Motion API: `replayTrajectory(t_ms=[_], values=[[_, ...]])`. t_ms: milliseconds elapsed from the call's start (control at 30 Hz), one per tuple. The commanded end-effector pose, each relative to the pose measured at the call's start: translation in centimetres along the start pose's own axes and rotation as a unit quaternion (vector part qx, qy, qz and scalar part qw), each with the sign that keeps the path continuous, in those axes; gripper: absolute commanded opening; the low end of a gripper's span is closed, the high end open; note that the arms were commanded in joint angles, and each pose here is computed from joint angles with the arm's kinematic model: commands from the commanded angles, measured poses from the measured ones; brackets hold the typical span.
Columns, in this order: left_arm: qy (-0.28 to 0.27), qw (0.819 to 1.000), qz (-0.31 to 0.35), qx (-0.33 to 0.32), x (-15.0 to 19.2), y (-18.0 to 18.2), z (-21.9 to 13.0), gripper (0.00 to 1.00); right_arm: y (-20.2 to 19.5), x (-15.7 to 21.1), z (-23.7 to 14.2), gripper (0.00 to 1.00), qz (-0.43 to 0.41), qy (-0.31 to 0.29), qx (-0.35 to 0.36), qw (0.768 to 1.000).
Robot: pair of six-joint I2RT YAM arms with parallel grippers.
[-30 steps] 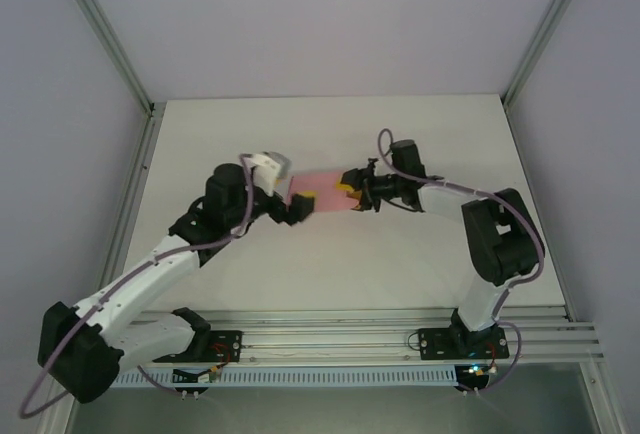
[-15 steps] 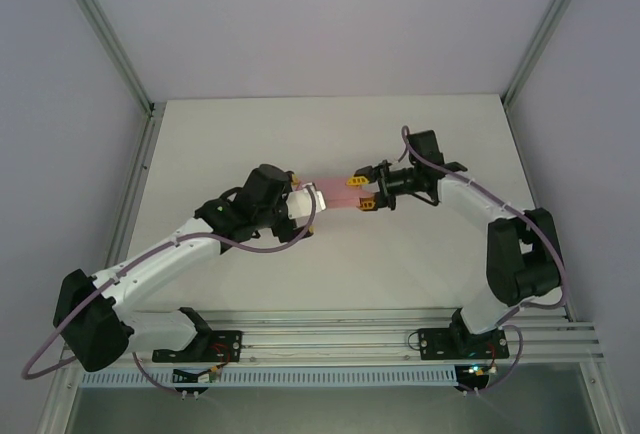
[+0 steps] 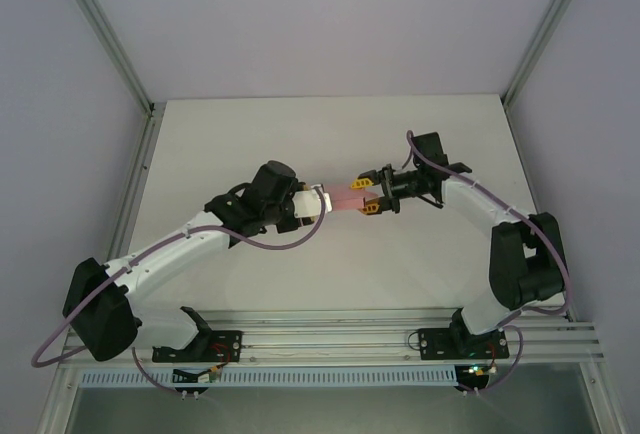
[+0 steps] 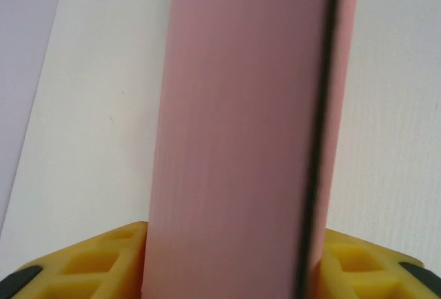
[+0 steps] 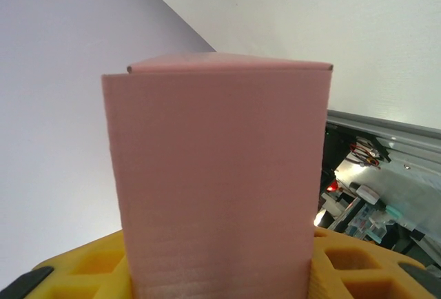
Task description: Assemble paper box
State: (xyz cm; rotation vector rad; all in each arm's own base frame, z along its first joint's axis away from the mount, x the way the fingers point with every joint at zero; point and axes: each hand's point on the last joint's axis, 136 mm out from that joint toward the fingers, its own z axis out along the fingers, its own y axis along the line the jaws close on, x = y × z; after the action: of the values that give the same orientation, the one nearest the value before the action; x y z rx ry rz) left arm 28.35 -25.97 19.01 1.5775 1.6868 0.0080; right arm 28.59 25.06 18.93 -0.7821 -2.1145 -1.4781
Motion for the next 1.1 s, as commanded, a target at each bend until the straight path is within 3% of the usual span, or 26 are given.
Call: replayTrajectory(t_ms=[0, 200, 233, 300, 467, 533, 600, 700, 767, 867, 900, 1067], values=[[-0.07, 0.997, -0.005, -0.008, -3.2, 0.6, -1.3, 0.38, -0.2, 0.4, 0.3, 0.45, -0.013, 0.019, 0.004, 1.0], [-0.057, 0.998, -0.011, 0.004, -2.5, 0.0, -0.4, 0.31, 0.3, -0.4, -0.1, 0.59, -0.06, -0.016, 0.005, 0.998], [-0.052, 0.999, -0.011, 0.008, -2.4, -0.2, -0.1, 0.3, 0.2, -0.7, -0.3, 0.66, -0.069, -0.028, 0.005, 0.997], [-0.04, 0.999, -0.016, 0.016, -2.0, -0.4, 0.4, 0.28, 0.0, -1.3, -1.2, 1.0, -0.087, -0.057, 0.003, 0.995], [-0.008, 0.998, -0.026, 0.051, -0.7, -1.8, 1.6, 0.27, -1.4, -4.1, -7.6, 1.0, -0.16, -0.223, 0.038, 0.961], [0.01, 0.997, -0.038, 0.069, 0.2, -2.4, 2.1, 0.27, -1.0, -4.6, -11.3, 1.0, -0.223, -0.311, 0.064, 0.922], [0.028, 0.993, -0.059, 0.103, 1.4, -3.3, 2.4, 0.27, 0.1, -4.2, -14.2, 1.0, -0.338, -0.382, 0.108, 0.854], [0.06, 0.984, -0.094, 0.138, 3.1, -3.9, 2.9, 0.27, 1.1, -2.7, -16.1, 1.0, -0.438, -0.423, 0.134, 0.782], [0.076, 0.98, -0.11, 0.145, 3.6, -3.8, 3.1, 0.27, 2.1, -0.7, -14.6, 1.0, -0.544, -0.38, 0.104, 0.741], [0.077, 0.973, -0.1, 0.194, 3.8, -5.1, 2.8, 0.29, 1.4, 4.2, -10.4, 0.97, -0.694, -0.216, 0.028, 0.686], [0.079, 0.971, -0.093, 0.207, 4.0, -5.4, 2.9, 0.3, 0.9, 4.8, -9.8, 0.95, -0.722, -0.19, 0.025, 0.665], [0.073, 0.955, -0.126, 0.258, 4.1, -5.3, 3.3, 0.3, -0.1, 4.7, -8.9, 0.78, -0.778, -0.156, 0.05, 0.607]])
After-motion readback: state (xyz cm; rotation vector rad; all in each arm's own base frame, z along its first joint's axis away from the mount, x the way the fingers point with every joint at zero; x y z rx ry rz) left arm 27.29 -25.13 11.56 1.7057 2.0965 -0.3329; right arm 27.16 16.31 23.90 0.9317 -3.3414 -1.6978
